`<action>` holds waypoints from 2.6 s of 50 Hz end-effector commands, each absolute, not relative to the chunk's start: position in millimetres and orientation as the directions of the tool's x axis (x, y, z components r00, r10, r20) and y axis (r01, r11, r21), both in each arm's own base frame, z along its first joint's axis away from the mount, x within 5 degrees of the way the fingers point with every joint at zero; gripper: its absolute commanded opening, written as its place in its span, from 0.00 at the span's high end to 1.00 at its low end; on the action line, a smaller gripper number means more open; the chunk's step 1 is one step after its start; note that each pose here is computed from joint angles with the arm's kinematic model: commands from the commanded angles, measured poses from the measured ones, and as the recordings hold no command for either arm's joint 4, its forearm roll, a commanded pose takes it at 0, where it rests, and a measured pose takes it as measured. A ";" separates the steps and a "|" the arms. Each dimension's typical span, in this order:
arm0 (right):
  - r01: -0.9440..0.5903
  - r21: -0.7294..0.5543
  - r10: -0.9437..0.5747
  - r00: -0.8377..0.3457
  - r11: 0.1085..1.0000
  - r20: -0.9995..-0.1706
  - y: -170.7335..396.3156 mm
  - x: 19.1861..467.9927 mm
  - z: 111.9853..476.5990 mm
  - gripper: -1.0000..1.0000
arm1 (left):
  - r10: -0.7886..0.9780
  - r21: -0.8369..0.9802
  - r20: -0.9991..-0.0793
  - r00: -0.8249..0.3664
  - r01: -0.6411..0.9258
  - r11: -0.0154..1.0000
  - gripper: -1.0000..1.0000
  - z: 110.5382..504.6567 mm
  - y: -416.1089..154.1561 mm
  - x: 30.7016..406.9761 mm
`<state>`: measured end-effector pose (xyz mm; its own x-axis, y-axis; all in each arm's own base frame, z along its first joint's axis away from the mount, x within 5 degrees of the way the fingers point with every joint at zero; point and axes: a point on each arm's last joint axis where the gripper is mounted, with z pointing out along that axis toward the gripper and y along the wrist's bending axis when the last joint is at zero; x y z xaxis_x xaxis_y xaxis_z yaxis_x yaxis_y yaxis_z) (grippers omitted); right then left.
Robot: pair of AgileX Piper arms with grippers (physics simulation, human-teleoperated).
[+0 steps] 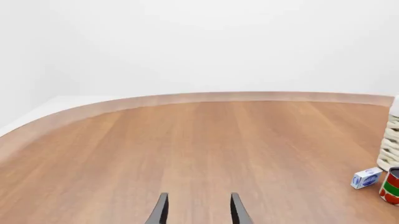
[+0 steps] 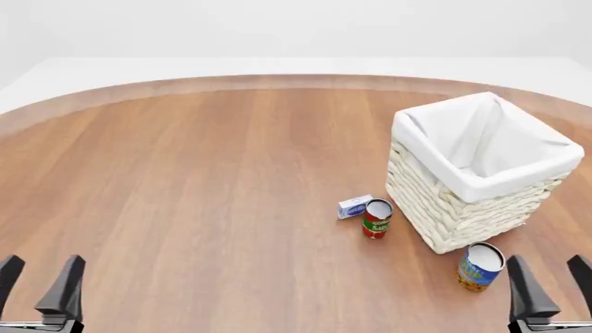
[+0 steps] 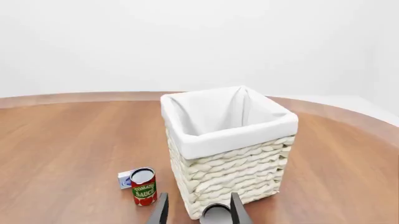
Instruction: Pick up the alphabet soup and the cream cheese box, and put them in the basket.
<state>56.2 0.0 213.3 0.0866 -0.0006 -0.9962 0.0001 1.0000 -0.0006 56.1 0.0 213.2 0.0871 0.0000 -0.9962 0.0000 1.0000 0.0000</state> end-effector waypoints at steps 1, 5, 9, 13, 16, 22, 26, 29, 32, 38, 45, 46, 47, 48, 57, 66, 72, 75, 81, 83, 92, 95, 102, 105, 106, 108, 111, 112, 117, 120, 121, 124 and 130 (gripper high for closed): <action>-0.009 -0.006 -0.005 0.088 1.000 -0.996 0.5 56.4 214.0 0.00 | 0.000 0.000 -0.996 0.087 0.000 1.000 0.00 213.2 0.0 56.1; -0.006 -0.003 -0.002 0.087 1.000 -0.996 0.4 56.8 214.2 0.00 | 0.000 0.000 -0.996 0.087 0.000 1.000 0.00 213.2 0.0 56.1; -0.009 -0.006 -0.005 0.088 1.000 -0.996 0.5 56.6 214.2 0.00 | 0.000 0.000 -0.996 0.087 0.000 1.000 0.00 213.2 0.0 56.1; 0.001 -0.007 -0.007 0.093 1.000 -0.996 0.0 56.2 214.9 0.00 | 0.000 0.000 -0.996 0.087 0.000 1.000 0.00 213.2 0.0 56.1; 0.022 0.017 0.015 0.089 1.000 -0.996 -1.3 54.5 225.9 0.00 | 0.000 0.000 -0.996 0.087 0.000 1.000 0.00 213.2 0.0 56.1; 0.000 -0.040 -0.040 0.037 0.999 -0.999 0.1 54.6 229.0 0.00 | 0.000 0.000 -0.996 0.087 0.000 1.000 0.00 213.2 0.0 56.1; -0.044 -0.043 -0.044 -0.018 0.998 -0.999 2.6 59.8 240.9 0.00 | 0.000 0.000 -0.996 0.087 0.000 1.000 0.00 213.2 0.0 56.1; -0.056 -0.043 -0.046 -0.058 0.997 -0.997 3.6 67.0 239.5 0.00 | 0.000 0.000 -0.996 0.087 0.000 1.000 0.00 213.2 0.0 56.1; -0.071 -0.038 -0.044 -0.079 0.997 -0.996 4.9 72.9 246.3 0.00 | 0.000 0.000 -0.996 0.087 0.000 1.000 0.00 213.2 0.0 56.1; -0.120 -0.065 -0.076 -0.085 0.991 -0.994 9.1 78.8 275.6 0.00 | 0.000 0.000 -0.996 0.087 0.000 1.000 0.00 213.2 0.0 56.1; -0.150 -0.050 -0.064 -0.090 0.987 -0.994 12.0 81.6 296.1 0.00 | 0.000 0.000 -0.996 0.087 0.000 1.000 0.00 213.2 0.0 56.1; -0.161 -0.055 -0.070 -0.089 0.985 -0.994 12.9 81.6 298.1 0.00 | 0.000 0.000 -0.996 0.087 0.000 1.000 0.00 213.2 0.0 56.1; -0.173 -0.063 -0.079 -0.087 0.983 -0.993 13.8 81.6 301.3 0.00 | 0.000 0.000 -0.996 0.087 0.000 1.000 0.00 213.2 0.0 56.1; -0.183 -0.061 -0.079 -0.091 0.981 -0.993 14.8 82.4 303.2 0.00 | 0.000 0.000 -0.996 0.087 0.000 1.000 0.00 213.2 0.0 56.1; -0.265 -0.102 -0.134 -0.105 0.959 -0.985 25.3 96.8 332.9 0.00 | 0.000 0.000 -0.996 0.087 0.000 1.000 0.00 213.2 0.0 56.1; -0.322 -0.149 -0.196 -0.119 0.935 -0.973 36.7 116.4 350.8 0.00 | 0.000 0.000 -0.996 0.087 0.000 1.000 0.00 213.2 0.0 56.1; -0.364 -0.142 -0.209 -0.149 0.920 -0.967 47.8 132.9 361.4 0.00 | 0.000 0.000 -0.996 0.087 0.000 1.000 0.00 213.2 0.0 56.1; -0.399 -0.159 -0.241 -0.164 0.903 -0.957 55.2 140.1 358.7 0.00 | 0.000 0.000 -0.996 0.087 0.000 1.000 0.00 213.2 0.0 56.1; -0.409 -0.182 -0.271 -0.169 0.894 -0.948 61.9 155.6 360.5 0.00 | 0.000 0.000 -0.996 0.087 0.000 1.000 0.00 213.2 0.0 56.1; -0.420 -0.192 -0.283 -0.167 0.887 -0.944 65.0 159.2 362.0 0.00 | 0.000 0.000 -0.996 0.087 0.000 1.000 0.00 213.2 0.0 56.1; -0.468 -0.267 -0.365 -0.134 0.843 -0.921 77.3 170.9 370.5 0.00 | 0.000 0.000 -0.996 0.087 0.000 1.000 0.00 213.2 0.0 56.1; -0.481 -0.308 -0.410 -0.120 0.821 -0.904 81.1 176.9 371.3 0.00 | 0.000 0.000 -0.996 0.087 0.000 1.000 0.00 213.2 0.0 56.1; -0.512 -0.347 -0.460 -0.108 0.786 -0.882 91.3 187.8 377.1 0.00 | 0.000 0.000 -0.996 0.087 0.000 1.000 0.00 213.2 0.0 56.1; -0.524 -0.359 -0.477 -0.105 0.772 -0.873 95.2 191.9 377.6 0.00 | 0.000 0.000 -0.996 0.087 0.000 1.000 0.00 213.2 0.0 56.1; -0.525 -0.360 -0.479 -0.106 0.771 -0.871 96.1 193.4 378.0 0.00 | 0.000 0.000 -0.996 0.087 0.000 1.000 0.00 213.2 0.0 56.1; -0.529 -0.363 -0.485 -0.106 0.767 -0.868 97.6 194.9 378.5 0.00 | 0.000 0.000 -0.996 0.087 0.000 1.000 0.00 213.2 0.0 56.1; -0.547 -0.372 -0.501 -0.104 0.750 -0.859 103.3 199.2 379.9 0.00 | 0.000 0.000 -0.996 0.087 0.000 1.000 0.00 213.2 0.0 56.1; -0.547 -0.372 -0.501 -0.104 0.750 -0.859 103.4 199.2 380.0 0.00 | 0.000 0.000 -0.996 0.087 0.000 1.000 0.00 213.2 0.0 56.1; -0.563 -0.395 -0.534 -0.099 0.726 -0.840 108.8 205.7 376.3 0.00 | 0.000 0.000 -0.996 0.087 0.000 1.000 0.00 213.2 0.0 56.1; -0.569 -0.402 -0.543 -0.095 0.718 -0.835 111.9 209.5 377.9 0.00 | 0.000 0.000 -0.996 0.087 0.000 1.000 0.00 213.2 0.0 56.1; -0.572 -0.412 -0.554 -0.090 0.709 -0.827 113.1 211.2 376.3 0.00 | 0.000 0.000 -0.996 0.087 0.000 1.000 0.00 213.2 0.0 56.1; -0.572 -0.435 -0.578 -0.086 0.696 -0.812 114.1 218.2 369.7 0.00 | 0.000 0.000 -0.996 0.087 0.000 1.000 0.00 213.2 0.0 56.1; -0.601 -0.453 -0.609 -0.073 0.659 -0.790 122.8 221.2 357.8 0.00 | 0.000 0.000 -0.996 0.087 0.000 1.000 0.00 213.2 0.0 56.1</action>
<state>211.2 111.9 369.4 -0.0923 -0.5565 -0.8257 -0.5700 0.7095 -0.4144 56.1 0.0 213.2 0.0871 0.0000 -0.9962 0.0000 1.0000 0.0000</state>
